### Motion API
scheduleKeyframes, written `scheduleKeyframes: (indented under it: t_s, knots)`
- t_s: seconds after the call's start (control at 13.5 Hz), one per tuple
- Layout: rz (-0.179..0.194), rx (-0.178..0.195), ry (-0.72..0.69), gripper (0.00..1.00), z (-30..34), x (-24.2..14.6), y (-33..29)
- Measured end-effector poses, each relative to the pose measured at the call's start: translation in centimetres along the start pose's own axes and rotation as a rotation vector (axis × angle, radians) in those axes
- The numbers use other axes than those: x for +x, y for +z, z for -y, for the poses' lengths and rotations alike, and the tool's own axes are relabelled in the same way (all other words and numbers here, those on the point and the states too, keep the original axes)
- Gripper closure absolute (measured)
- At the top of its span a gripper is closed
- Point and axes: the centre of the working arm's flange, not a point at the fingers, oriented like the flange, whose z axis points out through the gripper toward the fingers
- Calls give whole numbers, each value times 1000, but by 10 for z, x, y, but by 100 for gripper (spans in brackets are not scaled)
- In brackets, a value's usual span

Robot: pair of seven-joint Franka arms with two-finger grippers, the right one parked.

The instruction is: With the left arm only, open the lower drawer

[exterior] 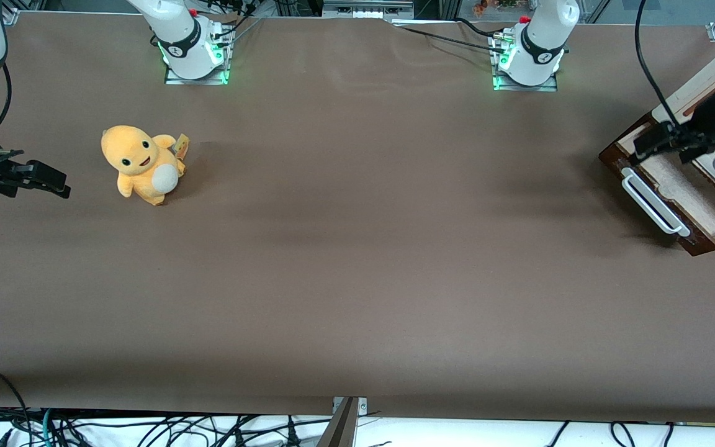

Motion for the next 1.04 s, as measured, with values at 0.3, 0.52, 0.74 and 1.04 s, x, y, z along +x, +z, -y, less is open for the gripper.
scheduleKeyframes:
  t_s: [0.3, 0.52, 0.74, 1.04]
  knots:
    - [28, 3, 53, 0, -7, -1, 5]
    - [41, 3, 54, 0, -1, 3, 11]
    - [49, 10, 61, 0, 0, 5, 16]
    - [51, 13, 63, 0, 0, 7, 19]
